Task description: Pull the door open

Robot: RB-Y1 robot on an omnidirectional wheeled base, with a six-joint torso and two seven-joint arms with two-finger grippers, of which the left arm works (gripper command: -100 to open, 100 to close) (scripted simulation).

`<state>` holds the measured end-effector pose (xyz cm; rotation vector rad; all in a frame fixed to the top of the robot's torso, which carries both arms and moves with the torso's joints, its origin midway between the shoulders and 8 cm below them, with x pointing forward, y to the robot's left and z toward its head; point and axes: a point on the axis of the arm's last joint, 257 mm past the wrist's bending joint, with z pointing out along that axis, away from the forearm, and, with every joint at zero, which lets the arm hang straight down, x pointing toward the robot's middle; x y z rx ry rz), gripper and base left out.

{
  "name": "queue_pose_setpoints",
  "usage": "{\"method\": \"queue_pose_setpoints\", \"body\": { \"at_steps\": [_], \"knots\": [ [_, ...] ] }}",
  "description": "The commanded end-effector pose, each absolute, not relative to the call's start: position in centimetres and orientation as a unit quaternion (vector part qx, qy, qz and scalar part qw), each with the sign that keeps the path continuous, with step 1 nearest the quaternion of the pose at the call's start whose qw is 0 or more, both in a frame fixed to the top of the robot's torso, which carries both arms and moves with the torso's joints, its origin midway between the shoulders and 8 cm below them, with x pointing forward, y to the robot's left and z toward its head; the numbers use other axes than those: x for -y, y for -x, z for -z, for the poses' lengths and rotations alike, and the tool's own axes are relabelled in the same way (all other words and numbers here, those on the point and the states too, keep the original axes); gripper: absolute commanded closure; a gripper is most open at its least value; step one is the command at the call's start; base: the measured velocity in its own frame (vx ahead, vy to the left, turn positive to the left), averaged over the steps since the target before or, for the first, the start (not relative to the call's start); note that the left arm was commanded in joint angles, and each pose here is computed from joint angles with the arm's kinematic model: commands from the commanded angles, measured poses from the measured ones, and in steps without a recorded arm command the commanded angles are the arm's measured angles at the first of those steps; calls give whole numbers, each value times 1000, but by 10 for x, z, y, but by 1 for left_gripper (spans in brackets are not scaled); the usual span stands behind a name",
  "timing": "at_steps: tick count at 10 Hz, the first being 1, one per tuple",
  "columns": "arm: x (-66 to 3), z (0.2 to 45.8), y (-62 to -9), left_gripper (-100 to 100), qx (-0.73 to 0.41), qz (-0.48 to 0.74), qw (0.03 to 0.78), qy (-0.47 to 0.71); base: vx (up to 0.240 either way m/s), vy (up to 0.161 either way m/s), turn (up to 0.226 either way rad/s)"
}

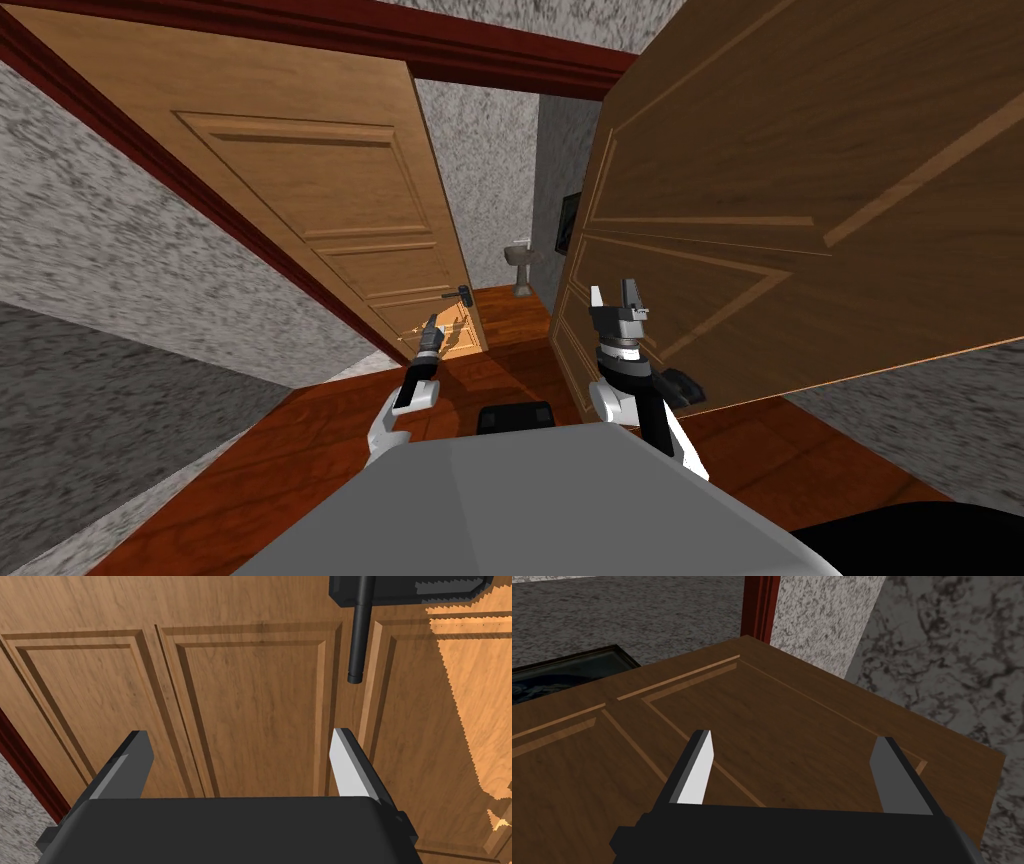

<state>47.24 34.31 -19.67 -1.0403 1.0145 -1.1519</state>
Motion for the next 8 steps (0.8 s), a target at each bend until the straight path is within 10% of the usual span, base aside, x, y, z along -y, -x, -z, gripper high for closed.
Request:
{"method": "queue_pose_setpoints", "body": {
  "at_steps": [1,8],
  "knots": [
    [-349,209,-474,-100,-441,492,594,460,94,18,-44],
    [-370,250,-487,-100,-448,474,569,500,97,25,-35]
  ]
}}
